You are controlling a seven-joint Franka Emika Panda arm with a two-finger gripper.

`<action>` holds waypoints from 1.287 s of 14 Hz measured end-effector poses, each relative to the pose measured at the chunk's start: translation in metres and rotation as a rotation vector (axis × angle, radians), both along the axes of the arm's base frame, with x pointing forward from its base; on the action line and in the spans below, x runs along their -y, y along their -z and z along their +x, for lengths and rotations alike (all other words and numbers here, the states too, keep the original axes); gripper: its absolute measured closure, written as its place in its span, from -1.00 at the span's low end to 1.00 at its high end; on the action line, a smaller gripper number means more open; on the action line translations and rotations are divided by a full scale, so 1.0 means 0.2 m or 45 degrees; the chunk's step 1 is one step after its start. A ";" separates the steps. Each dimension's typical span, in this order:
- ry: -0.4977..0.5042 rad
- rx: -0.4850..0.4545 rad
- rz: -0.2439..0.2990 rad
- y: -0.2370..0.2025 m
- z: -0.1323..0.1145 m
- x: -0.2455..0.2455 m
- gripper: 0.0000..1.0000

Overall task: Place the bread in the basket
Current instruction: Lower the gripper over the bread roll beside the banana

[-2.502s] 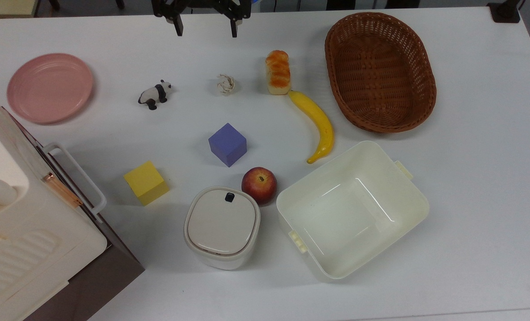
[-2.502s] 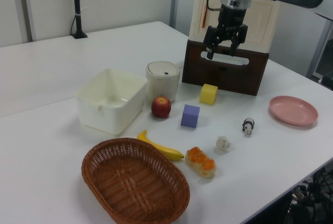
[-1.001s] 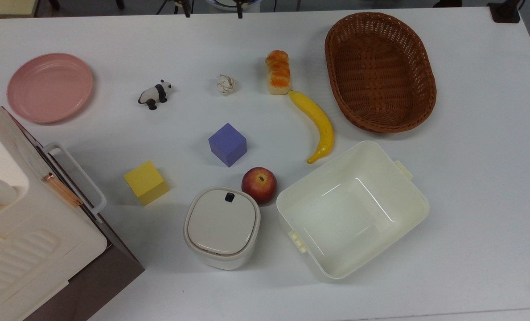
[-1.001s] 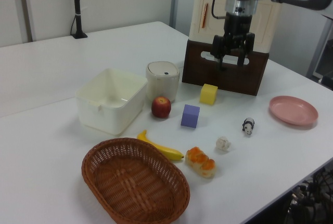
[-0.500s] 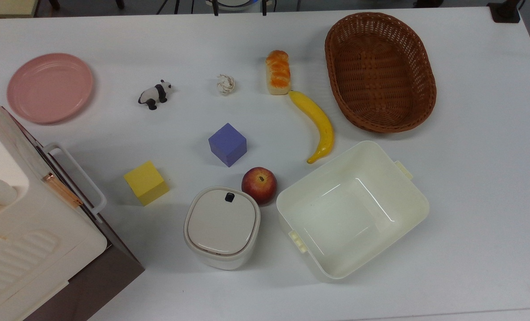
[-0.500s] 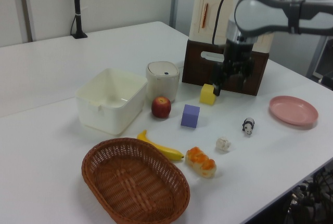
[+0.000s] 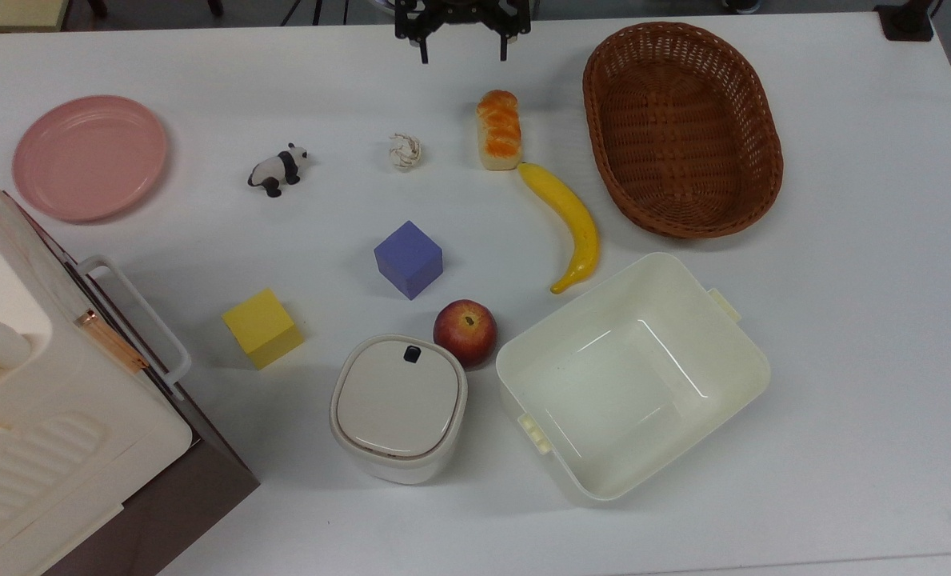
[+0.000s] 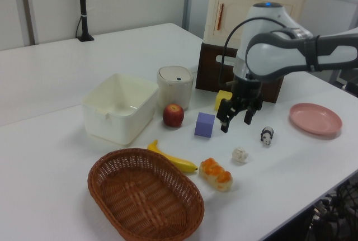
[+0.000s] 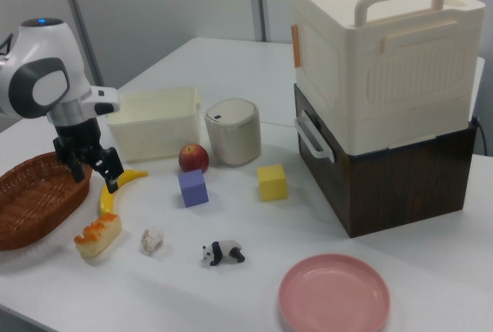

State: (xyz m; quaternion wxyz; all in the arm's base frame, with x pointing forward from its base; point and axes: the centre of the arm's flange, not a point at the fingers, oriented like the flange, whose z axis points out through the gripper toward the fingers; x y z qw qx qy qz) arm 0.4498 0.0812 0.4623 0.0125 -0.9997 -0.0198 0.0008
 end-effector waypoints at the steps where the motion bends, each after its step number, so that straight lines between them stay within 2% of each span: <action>1: -0.003 -0.014 -0.003 0.03 0.00 0.00 -1.00; 4: -0.032 -0.067 -0.015 0.15 0.01 -0.06 -1.00; 9: -0.042 -0.086 -0.025 0.34 0.08 -0.15 -1.00; 18: -0.108 -0.178 -0.088 0.56 0.07 -0.26 -1.00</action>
